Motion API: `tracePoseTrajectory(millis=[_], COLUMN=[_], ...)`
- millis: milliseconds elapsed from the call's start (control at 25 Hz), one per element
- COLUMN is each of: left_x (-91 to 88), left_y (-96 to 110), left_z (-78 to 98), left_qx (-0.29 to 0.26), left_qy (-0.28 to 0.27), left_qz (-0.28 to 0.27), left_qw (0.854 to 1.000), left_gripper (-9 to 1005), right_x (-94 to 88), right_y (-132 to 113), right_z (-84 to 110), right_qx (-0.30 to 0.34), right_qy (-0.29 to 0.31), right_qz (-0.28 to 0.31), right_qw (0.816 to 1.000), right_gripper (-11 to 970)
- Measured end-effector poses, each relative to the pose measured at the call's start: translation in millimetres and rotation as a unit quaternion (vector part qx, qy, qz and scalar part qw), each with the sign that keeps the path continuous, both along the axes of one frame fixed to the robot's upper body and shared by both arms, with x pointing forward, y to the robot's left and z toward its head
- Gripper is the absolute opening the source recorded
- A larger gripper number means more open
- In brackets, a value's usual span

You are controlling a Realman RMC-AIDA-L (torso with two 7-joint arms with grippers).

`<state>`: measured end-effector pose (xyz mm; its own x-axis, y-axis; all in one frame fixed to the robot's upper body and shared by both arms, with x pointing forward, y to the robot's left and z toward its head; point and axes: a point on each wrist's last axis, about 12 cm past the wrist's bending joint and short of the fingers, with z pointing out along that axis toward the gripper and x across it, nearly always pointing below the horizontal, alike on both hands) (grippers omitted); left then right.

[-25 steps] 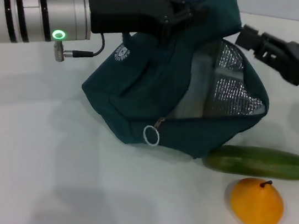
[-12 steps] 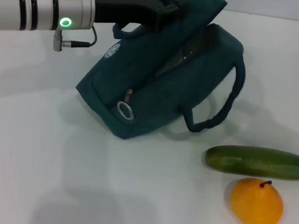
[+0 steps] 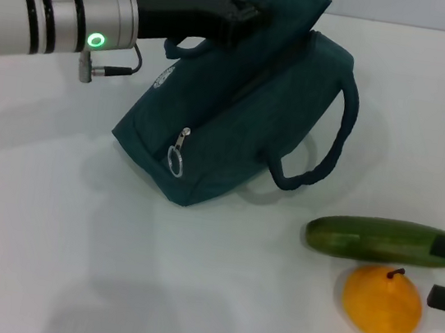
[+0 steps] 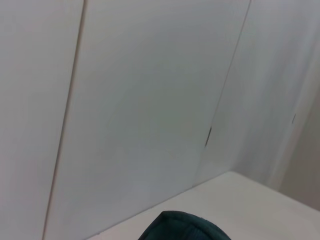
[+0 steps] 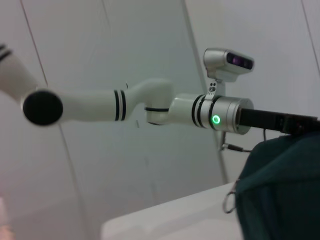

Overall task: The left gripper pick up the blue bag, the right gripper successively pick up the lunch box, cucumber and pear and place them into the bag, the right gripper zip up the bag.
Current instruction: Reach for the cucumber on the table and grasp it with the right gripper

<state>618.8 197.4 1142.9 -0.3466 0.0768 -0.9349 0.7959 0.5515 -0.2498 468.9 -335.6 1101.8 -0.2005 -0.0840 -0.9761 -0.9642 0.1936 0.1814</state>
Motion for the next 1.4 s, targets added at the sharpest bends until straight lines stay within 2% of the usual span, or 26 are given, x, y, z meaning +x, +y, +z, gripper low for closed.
tracePoseTrajectory(millis=[200, 400, 520, 600, 680, 760, 1000, 1200, 1320, 1400], left_x=[0.1, 0.1, 0.5, 0.8, 1.2, 1.8, 2.1, 1.7, 2.0, 2.1], left_y=[-0.7, -0.8, -0.9, -1.1, -1.3, -1.2, -1.9, -0.7, -1.0, -1.1], left_z=[-2.4, -2.7, -3.4, -4.2, -5.1, -5.1, -4.9, -5.6, -5.2, -5.0], left_qx=[-0.015, -0.014, -0.012, -0.01, -0.01, -0.009, -0.008, -0.008, -0.007, -0.007], left_qy=[-0.004, -0.007, -0.009, -0.01, -0.01, -0.011, -0.013, -0.012, -0.013, -0.013], left_qz=[0.003, 0.003, 0.004, 0.005, 0.007, 0.009, 0.009, 0.01, 0.01, 0.009], left_qw=[1.0, 1.0, 1.0, 1.0, 1.0, 1.0, 1.0, 1.0, 1.0, 1.0], left_gripper=[46, 46, 46, 46, 46, 46, 46, 46, 46, 46], right_x=[-17.8, -28.8, -30.2, -26.3, -18.1, -6.4, 31.3, 69.5, 90.7, 100.5], right_y=[-4.1, 3.1, 3.4, -2.0, -11.9, -21.8, -37.4, -28.7, -15.6, -2.7], right_z=[-17.5, -31.4, -38.7, -39.4, -37.4, -33.4, 0.9, 39.0, 54.8, 62.5], right_qx=[-0.001, 0.014, 0.012, 0.02, 0.032, 0.029, -0.027, -0.127, -0.197, -0.244], right_qy=[-0.065, -0.095, -0.112, -0.11, -0.086, -0.05, 0.029, 0.083, 0.127, 0.143], right_qz=[-0.052, -0.068, -0.099, -0.149, -0.21, -0.245, -0.254, -0.206, -0.173, -0.144], right_qw=[0.997, 0.993, 0.989, 0.983, 0.973, 0.968, 0.966, 0.967, 0.956, 0.948], right_gripper=[574, 575, 575, 575, 575, 575, 571, 577, 585, 657])
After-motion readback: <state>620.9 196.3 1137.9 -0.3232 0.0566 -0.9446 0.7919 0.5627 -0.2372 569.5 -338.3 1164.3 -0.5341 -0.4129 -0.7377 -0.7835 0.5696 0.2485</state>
